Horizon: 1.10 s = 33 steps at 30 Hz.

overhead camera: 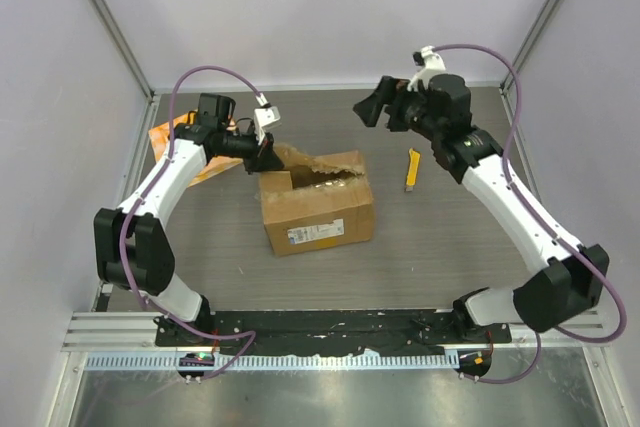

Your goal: Unpack the express box

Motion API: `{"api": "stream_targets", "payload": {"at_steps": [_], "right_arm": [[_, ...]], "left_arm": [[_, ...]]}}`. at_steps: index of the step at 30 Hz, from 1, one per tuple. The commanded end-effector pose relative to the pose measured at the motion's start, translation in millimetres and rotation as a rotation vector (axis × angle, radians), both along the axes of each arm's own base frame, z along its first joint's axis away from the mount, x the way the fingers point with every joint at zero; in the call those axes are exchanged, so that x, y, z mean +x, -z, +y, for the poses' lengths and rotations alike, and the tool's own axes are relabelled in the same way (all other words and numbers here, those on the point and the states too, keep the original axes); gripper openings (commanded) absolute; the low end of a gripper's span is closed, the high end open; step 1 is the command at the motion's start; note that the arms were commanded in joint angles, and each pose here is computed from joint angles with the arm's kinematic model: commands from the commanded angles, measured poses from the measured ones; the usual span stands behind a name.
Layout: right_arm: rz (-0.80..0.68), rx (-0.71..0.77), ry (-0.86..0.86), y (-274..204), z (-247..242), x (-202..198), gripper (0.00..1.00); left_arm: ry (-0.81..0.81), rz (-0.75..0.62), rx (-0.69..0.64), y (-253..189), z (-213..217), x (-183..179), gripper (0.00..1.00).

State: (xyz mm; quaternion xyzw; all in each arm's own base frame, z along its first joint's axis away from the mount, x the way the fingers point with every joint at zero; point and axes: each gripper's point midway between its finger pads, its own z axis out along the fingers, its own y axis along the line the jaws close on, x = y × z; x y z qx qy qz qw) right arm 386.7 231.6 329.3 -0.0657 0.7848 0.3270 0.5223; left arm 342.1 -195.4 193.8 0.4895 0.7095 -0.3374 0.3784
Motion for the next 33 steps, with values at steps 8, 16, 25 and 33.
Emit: {"api": "stream_targets", "payload": {"at_steps": [8, 16, 25, 33], "right_arm": [[-0.017, -0.031, 0.013, 59, -25, -54, 0.97], [-0.422, -0.589, -0.16, 64, 5, -90, 0.98], [-0.562, -1.031, -0.126, 82, 1, -70, 1.0], [-0.673, -1.154, -0.13, 87, 22, -43, 0.95]], "left_arm": [[-0.056, -0.058, 0.115, -17, 16, -14, 0.13], [-0.037, -0.054, 0.112, -23, 12, -18, 0.13], [-0.002, -0.054, 0.116, -21, 10, -25, 0.12], [0.035, -0.046, 0.11, -19, 9, -33, 0.09]]}}
